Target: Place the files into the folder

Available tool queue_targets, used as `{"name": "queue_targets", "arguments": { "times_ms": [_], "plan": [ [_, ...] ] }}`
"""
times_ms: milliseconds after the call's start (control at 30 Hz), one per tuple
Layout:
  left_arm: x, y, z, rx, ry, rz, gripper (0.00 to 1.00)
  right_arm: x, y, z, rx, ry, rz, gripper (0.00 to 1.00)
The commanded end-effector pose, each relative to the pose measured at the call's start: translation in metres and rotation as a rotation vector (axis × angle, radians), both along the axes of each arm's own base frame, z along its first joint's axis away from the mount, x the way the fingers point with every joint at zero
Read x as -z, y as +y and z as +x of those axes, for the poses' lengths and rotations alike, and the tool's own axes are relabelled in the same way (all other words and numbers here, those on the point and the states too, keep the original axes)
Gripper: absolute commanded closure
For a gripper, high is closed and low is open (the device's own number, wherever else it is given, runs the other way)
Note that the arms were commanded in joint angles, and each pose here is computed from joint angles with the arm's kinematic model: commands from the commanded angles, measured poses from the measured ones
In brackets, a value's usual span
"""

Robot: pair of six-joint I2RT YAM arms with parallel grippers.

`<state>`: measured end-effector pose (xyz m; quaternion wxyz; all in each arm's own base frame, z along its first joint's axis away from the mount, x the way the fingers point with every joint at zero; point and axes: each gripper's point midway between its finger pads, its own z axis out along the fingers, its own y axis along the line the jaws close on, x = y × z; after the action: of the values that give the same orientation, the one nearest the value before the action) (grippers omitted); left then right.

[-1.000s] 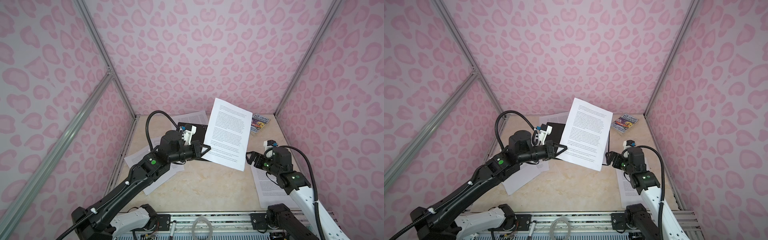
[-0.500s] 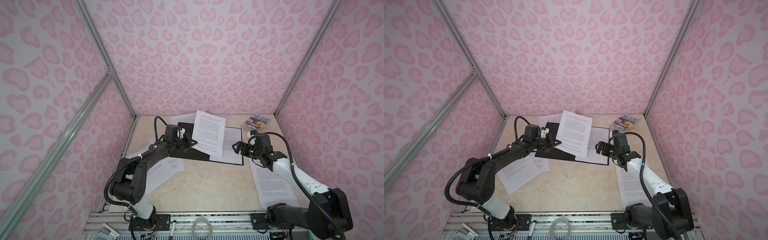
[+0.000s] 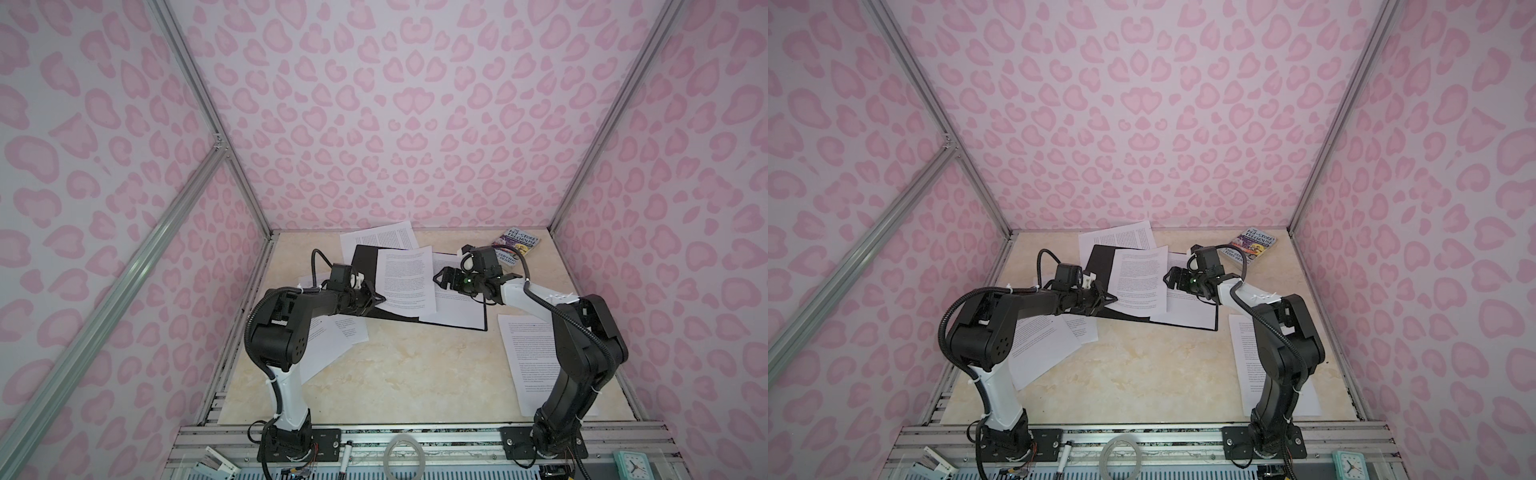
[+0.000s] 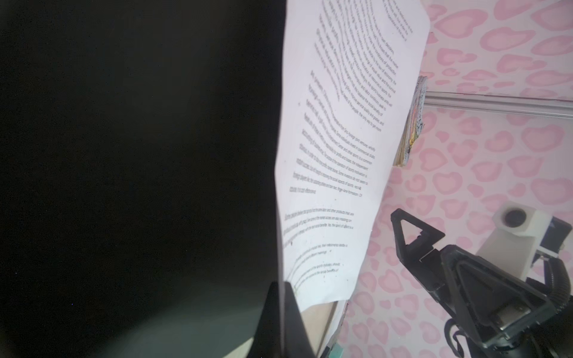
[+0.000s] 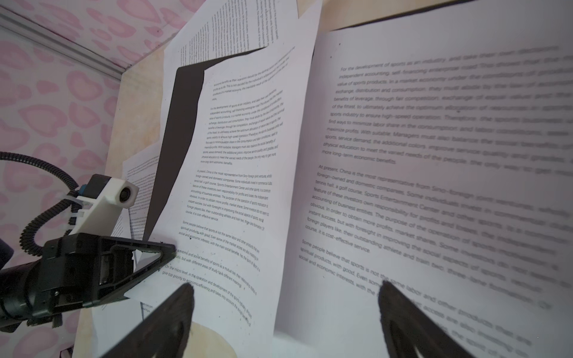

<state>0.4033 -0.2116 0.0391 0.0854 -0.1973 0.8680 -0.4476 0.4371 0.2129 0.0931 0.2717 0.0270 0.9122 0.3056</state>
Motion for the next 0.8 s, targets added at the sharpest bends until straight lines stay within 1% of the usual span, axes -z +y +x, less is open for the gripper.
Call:
{"name": "queue_targets", "arguments": {
  "times_ms": [0,67,233,400,467,533,667,733,767],
  "plan": [
    [0.0,-0.004,0.004,0.019,-0.044,-0.022,0.97,0.008,0.017,0.003,-0.037,0.017,0.04,0.08],
    [0.002,-0.003,0.003,0.017,-0.036,-0.027,0.97,0.017,0.024,0.004,-0.047,0.042,0.056,0.09],
    [0.004,-0.004,0.0,0.019,-0.034,-0.032,0.97,0.029,0.042,0.003,-0.09,0.067,0.076,0.17],
    [0.001,-0.004,0.0,0.017,-0.039,-0.035,0.97,0.036,0.054,-0.001,-0.113,0.098,0.097,0.32],
    [0.0,-0.004,0.0,0.017,-0.042,-0.036,0.97,0.034,0.055,-0.003,-0.113,0.098,0.111,0.41],
    [-0.001,-0.004,0.0,0.017,-0.045,-0.04,0.97,0.032,0.056,-0.004,-0.114,0.099,0.121,0.53],
    [-0.005,-0.005,0.001,0.019,-0.056,-0.05,0.97,0.033,0.056,-0.009,-0.117,0.113,0.131,0.78],
    [-0.008,-0.006,0.001,0.019,-0.062,-0.062,0.96,0.031,0.054,-0.01,-0.118,0.11,0.13,0.97],
    [-0.012,-0.007,0.001,0.025,-0.071,-0.074,0.96,0.029,0.052,-0.01,-0.113,0.11,0.128,1.0]
  ]
}}
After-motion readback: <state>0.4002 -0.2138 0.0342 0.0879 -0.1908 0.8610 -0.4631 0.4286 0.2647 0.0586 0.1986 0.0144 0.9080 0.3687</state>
